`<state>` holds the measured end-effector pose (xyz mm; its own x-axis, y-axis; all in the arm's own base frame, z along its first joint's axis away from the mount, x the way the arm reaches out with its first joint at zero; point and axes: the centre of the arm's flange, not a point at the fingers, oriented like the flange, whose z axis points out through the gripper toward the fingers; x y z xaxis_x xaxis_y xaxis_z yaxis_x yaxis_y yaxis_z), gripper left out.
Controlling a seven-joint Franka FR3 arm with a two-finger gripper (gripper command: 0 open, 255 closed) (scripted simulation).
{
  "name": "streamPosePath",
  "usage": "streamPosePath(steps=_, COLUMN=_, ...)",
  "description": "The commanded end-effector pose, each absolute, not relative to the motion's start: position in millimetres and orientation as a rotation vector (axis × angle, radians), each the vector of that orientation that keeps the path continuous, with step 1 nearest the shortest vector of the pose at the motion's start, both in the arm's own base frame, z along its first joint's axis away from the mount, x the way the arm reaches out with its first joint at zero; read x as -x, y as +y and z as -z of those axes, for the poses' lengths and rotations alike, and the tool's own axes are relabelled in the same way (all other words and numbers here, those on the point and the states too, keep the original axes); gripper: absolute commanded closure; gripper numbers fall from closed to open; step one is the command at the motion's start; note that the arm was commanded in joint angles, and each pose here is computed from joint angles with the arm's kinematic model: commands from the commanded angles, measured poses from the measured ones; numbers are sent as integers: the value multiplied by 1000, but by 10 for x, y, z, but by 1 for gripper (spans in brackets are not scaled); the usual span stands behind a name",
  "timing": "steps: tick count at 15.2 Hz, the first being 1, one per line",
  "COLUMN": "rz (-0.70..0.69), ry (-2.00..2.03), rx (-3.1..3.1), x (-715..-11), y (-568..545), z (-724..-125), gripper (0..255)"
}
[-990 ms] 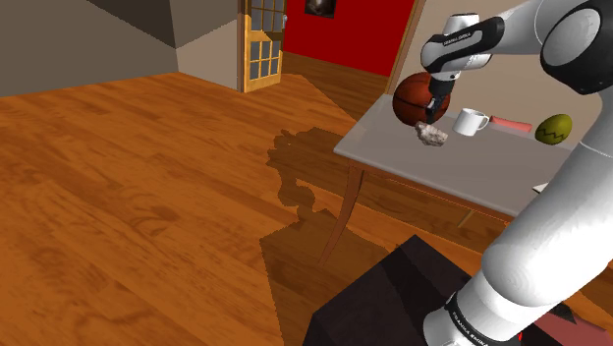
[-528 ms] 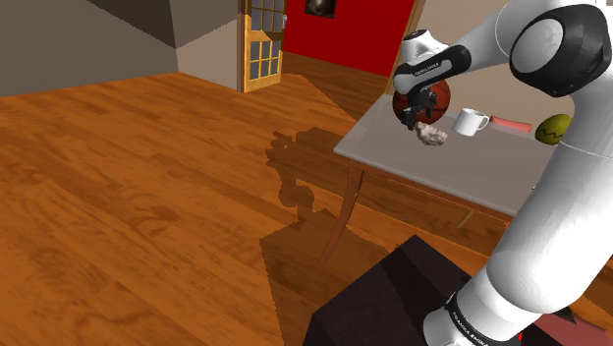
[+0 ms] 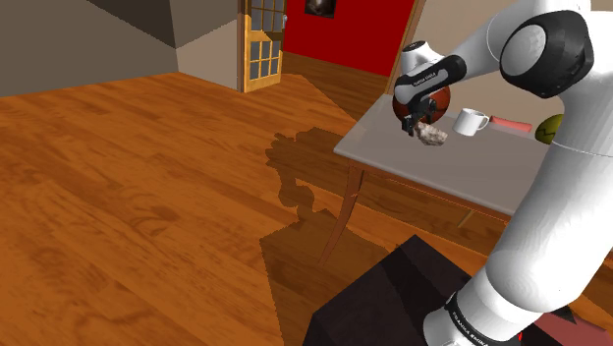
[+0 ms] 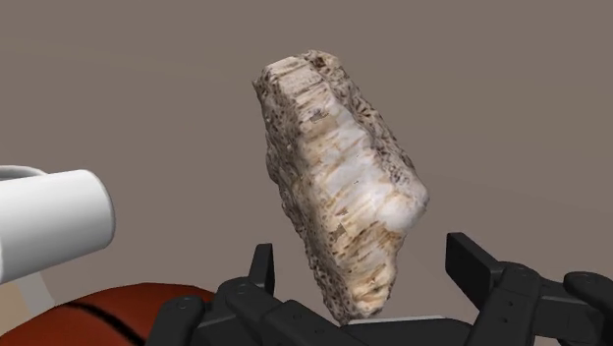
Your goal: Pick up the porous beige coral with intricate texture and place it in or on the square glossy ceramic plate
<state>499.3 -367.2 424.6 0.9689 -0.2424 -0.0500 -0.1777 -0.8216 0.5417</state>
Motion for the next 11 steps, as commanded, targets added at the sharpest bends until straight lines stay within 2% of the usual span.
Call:
streamPosePath(steps=1, rz=156, ry=-296, rx=-2557, x=-4990, y=-3677, z=-4239, gripper=0)
streamPosePath(steps=5, rz=156, ry=-296, rx=-2557, x=-4990, y=-3676, z=-4239, gripper=0)
streamPosePath(steps=6, rz=156, ry=-296, rx=-2557, x=-4990, y=-3676, z=-4239, gripper=255)
streamPosePath(steps=11, rz=156, ry=-296, rx=-2557, x=-4988, y=-3669, z=-4249, gripper=255)
